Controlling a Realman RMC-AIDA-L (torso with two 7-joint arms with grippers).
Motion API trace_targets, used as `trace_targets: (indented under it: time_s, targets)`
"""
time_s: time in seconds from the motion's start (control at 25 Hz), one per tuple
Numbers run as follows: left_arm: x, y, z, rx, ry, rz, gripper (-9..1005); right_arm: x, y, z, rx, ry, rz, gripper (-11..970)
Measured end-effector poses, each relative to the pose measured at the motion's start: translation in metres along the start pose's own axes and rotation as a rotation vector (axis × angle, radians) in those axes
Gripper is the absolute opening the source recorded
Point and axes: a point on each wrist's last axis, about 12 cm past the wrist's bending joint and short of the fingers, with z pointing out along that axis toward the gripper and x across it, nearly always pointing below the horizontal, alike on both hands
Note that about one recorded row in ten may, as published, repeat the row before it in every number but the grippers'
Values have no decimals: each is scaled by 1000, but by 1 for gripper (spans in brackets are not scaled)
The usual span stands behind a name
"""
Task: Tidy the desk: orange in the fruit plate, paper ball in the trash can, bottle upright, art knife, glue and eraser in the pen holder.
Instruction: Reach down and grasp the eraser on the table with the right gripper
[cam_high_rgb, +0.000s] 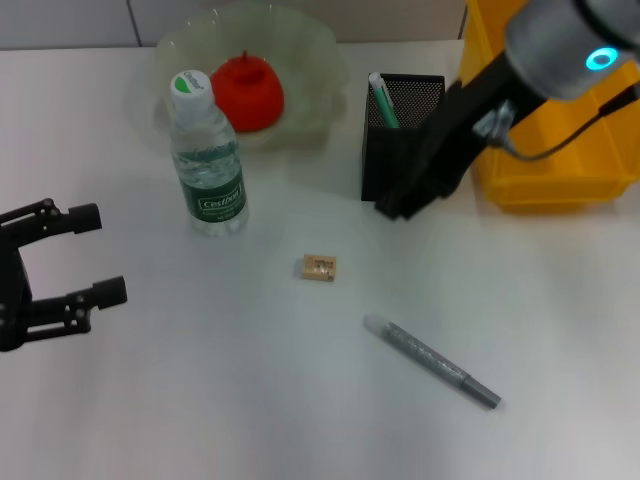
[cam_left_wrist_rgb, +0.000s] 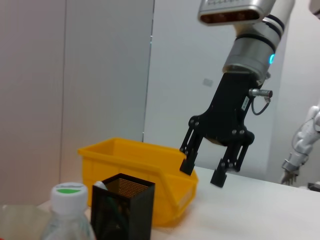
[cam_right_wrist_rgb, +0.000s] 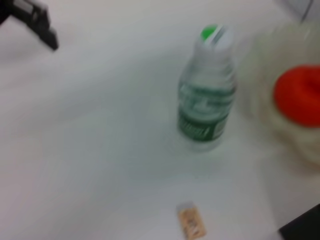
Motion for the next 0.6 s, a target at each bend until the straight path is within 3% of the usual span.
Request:
trace_targets:
  time_s: [0.12,0.16,0.24,0.28,0.44,0.6]
  targets:
    - [2,-2,0,19,19,-5,819,-7,4,25,-40,80,-31,606]
    - [2,-2,0,19,19,-5,819,-7,4,25,-40,80,-31,604]
    - [4,-2,-2,20,36,-12,819,-10,4,49,-27,96,-67,602]
    - [4,-2,-2,20,36,-12,818,-10,4,49,-27,96,-67,601]
    - [7,-5,-5,11,43,-22,818,-11,8,85,-25,96,-111,596]
    - [8,-6,-6,7,45,-27,817,-10,11,102,-6,94,-139,591]
